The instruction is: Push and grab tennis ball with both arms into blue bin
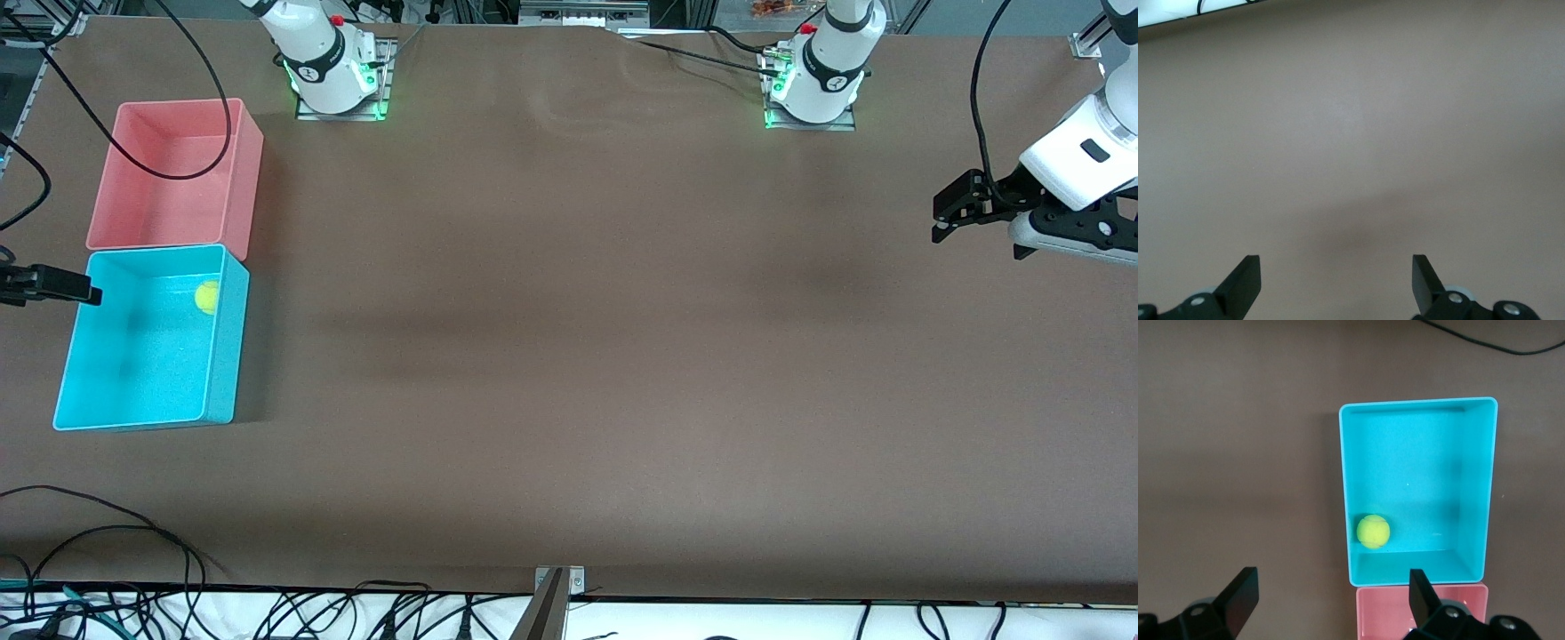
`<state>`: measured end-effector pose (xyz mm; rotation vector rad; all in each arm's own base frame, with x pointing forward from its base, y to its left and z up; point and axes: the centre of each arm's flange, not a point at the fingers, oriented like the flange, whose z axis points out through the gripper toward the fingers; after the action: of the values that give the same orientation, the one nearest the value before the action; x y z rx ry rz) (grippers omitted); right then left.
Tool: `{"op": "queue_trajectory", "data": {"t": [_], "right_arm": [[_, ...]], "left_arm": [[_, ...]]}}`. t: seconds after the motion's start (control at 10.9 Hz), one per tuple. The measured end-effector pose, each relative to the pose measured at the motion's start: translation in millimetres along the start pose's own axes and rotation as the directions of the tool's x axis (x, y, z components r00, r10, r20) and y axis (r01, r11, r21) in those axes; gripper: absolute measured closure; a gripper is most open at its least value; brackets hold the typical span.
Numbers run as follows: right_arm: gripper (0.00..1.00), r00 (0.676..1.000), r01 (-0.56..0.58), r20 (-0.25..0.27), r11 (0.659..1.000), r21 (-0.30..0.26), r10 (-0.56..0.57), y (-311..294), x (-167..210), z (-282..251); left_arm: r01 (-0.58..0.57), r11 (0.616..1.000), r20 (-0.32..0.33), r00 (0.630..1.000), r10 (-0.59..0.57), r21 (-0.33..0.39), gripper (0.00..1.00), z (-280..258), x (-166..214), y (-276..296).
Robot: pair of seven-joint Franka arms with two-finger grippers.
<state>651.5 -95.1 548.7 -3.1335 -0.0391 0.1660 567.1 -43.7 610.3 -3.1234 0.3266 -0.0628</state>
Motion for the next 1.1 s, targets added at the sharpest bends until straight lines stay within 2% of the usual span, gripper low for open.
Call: {"op": "queue_trajectory", "data": {"t": [0.27, 0.55, 1.1], "right_arm": [[0.00, 0.996, -0.063, -0.054, 0.998, 0.011, 0.064, -17.8, -10.7, -26.6], [0.00, 0.988, -0.044, -0.148, 0.999, -0.001, 0.043, -54.9, -32.1, -31.4], [0.00, 0.979, -0.035, -0.200, 0.999, -0.014, 0.031, -67.1, -74.4, -56.7]], "left_arm": [[0.000, 1.000, 0.000, 1.000, 0.000, 0.000, 0.00, 0.1, 0.0, -0.1], [0.000, 1.000, 0.000, 1.000, 0.000, 0.000, 0.00, 0.1, 0.0, 0.1], [0.000, 1.000, 0.001, 1.000, 0.000, 0.000, 0.00, 0.1, 0.0, -0.1]]}}
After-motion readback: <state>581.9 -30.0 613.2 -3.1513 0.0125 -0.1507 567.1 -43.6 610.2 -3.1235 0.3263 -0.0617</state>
